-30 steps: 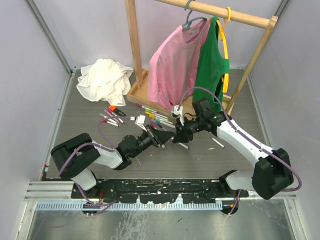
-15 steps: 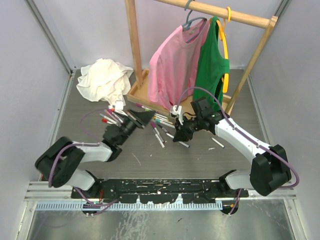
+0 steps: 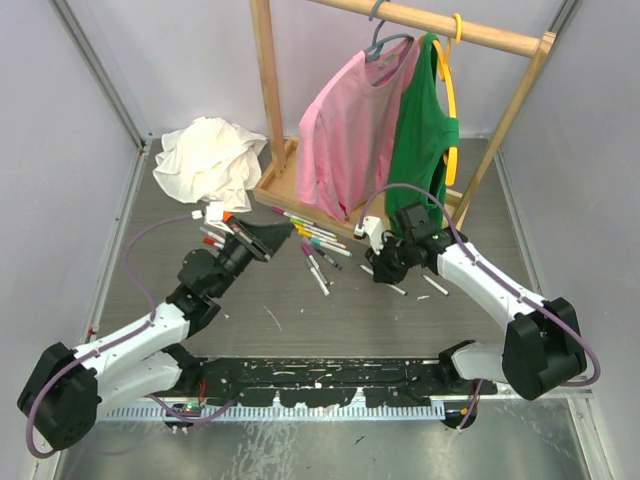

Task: Open the pen caps
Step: Place the pen cap at the center of the board.

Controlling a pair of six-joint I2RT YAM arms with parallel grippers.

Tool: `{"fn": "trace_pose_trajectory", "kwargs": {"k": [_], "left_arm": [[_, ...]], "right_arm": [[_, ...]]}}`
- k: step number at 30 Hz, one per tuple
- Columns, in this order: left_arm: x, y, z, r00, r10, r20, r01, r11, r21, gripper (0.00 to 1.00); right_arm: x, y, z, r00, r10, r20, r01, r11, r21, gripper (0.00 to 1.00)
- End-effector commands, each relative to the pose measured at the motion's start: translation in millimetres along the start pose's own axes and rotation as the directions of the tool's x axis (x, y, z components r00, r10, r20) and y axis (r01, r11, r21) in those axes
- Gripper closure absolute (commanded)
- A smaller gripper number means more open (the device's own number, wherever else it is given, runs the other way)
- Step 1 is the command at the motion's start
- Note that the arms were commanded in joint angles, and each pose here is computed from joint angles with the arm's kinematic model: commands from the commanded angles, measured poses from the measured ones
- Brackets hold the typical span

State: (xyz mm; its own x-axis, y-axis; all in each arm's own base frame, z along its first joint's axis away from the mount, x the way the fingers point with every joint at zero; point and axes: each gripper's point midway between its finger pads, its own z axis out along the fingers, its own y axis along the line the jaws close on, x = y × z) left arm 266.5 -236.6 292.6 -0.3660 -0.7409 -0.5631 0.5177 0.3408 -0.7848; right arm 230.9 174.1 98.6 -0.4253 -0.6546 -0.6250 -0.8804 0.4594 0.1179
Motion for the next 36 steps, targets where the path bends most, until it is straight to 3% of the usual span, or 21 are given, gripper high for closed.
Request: {"fn": "trace_pose_trajectory", "kwargs": {"k": [1, 8, 14, 21, 36], "left_arm": [[54.2, 28.6, -12.0, 0.987, -0.036, -0.158, 0.010, 0.987, -0.162, 1.00], [122.7, 33.6, 2.3, 0.952, -0.097, -0.290, 0.014, 0.961, -0.276, 1.00], [177.2, 60.0, 15.8, 0.914, -0.177, -0.365, 0.013, 0.912, -0.409, 1.00], [231.8, 89.7, 27.9, 0.860, -0.234, -0.453, -0.056, 0.840, -0.540, 1.00], [274.4, 127.9, 54.7, 0.834, -0.266, -0.484, -0.141, 0.745, -0.652, 0.94]], "right_arm": [[41.1, -26.8, -9.4, 0.992, 0.020, -0.127, 0.002, 0.985, 0.174, 0.98], [96.0, -26.3, -8.7, 0.964, 0.062, -0.259, -0.010, 0.980, 0.198, 0.96], [100.4, -36.0, -22.9, 0.972, 0.090, -0.219, -0.034, 0.968, 0.247, 0.85], [114.0, -33.4, -11.5, 0.951, 0.133, -0.281, -0.078, 0.977, 0.200, 0.84], [112.0, -27.2, 1.4, 0.939, 0.185, -0.290, -0.150, 0.979, 0.138, 0.74]]}}
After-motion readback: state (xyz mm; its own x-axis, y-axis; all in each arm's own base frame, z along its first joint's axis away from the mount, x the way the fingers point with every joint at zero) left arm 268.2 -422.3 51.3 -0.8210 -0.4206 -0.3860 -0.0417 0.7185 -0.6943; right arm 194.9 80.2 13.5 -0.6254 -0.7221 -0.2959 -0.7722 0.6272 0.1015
